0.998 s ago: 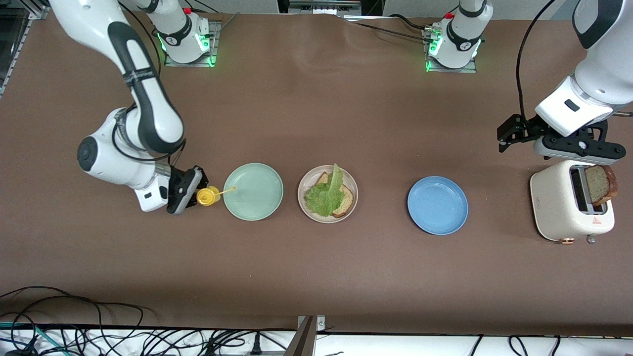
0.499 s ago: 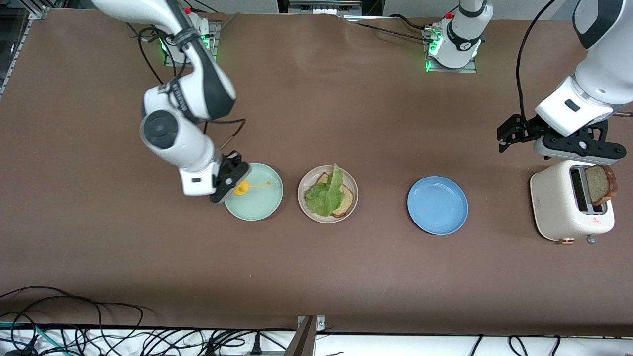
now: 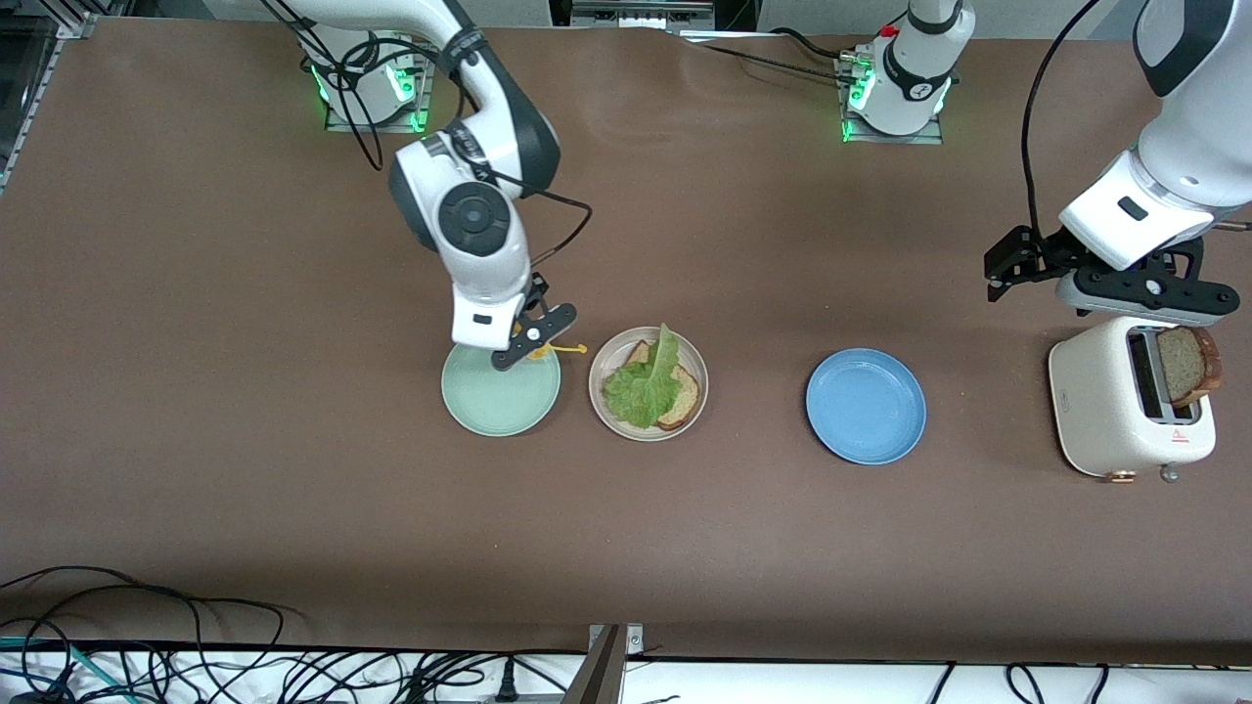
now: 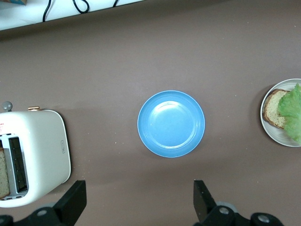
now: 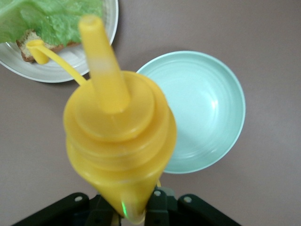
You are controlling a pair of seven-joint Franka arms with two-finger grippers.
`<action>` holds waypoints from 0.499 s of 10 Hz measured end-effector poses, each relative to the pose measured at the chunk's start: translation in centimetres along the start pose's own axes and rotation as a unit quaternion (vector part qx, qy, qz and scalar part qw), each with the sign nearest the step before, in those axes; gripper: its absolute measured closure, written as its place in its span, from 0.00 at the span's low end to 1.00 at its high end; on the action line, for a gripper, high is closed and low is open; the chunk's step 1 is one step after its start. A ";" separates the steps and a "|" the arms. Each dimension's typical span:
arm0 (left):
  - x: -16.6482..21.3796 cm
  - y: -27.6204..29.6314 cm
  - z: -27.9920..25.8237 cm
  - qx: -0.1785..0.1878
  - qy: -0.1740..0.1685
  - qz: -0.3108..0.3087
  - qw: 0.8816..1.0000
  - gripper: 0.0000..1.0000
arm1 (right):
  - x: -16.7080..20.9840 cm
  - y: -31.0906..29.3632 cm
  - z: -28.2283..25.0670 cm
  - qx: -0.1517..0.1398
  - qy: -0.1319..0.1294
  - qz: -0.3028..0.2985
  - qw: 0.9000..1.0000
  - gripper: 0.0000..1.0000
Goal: Make sandwich on beige plate with both arms
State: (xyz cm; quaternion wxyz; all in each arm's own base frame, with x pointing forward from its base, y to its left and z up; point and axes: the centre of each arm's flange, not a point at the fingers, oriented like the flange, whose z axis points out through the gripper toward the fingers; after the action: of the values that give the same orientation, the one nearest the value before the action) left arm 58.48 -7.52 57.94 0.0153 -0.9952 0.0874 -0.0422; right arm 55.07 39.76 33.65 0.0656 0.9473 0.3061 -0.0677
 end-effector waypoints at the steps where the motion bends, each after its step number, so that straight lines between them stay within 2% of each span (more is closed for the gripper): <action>1: 0.0 0.0 0.0 0.000 0.000 0.000 1.000 0.00 | 0.9 -1.5 -0.3 -0.015 -0.018 0.013 1.000 0.82; 5: 0.0 0.0 0.0 0.000 0.000 0.000 1.000 0.00 | 1.8 -5.8 0.9 -0.078 -0.077 0.024 0.994 0.82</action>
State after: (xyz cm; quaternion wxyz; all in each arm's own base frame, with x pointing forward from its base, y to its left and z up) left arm 58.49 -7.48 57.95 0.0153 -0.9952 0.0870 -0.0423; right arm 53.05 45.26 31.96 0.1641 0.9382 0.2821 -0.1149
